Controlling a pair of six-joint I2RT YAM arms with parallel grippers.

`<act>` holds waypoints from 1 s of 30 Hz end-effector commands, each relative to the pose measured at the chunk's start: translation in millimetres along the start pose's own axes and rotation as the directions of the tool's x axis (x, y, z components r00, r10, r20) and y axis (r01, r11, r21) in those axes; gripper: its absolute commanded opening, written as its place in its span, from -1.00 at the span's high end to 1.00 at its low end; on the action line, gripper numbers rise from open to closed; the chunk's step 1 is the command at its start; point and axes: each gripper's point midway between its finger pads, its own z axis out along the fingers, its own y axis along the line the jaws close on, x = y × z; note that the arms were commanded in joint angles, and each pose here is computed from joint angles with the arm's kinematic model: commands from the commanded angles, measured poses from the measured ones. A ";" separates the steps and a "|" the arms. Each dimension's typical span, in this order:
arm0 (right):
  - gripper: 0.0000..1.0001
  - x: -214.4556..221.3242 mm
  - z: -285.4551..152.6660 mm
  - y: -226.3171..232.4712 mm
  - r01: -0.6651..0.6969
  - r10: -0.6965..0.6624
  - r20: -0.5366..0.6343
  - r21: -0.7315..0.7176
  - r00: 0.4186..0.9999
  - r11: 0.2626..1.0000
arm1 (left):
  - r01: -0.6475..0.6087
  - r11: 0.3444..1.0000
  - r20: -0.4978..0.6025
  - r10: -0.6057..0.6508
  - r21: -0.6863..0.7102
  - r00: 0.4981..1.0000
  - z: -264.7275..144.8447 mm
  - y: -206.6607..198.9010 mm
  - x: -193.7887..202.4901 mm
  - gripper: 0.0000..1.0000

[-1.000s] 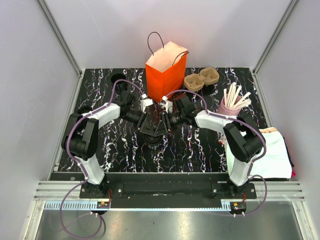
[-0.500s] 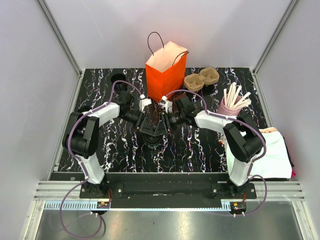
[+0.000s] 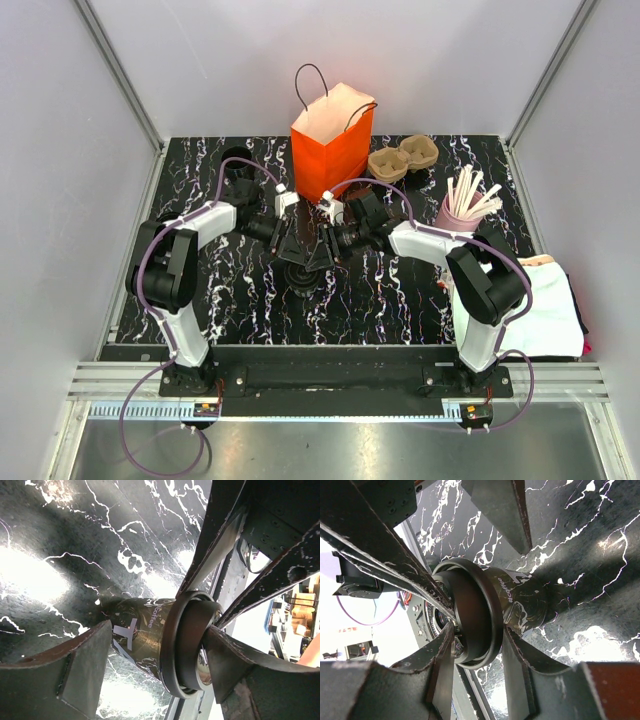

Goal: Pack the takeout coffee

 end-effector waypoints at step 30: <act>0.82 9.3 -2.3 12.9 0.076 -0.073 -0.065 0.044 0.995 0.996 | -0.072 0.994 0.035 0.070 0.085 0.997 -51.3 -10.4 37.6 -0.41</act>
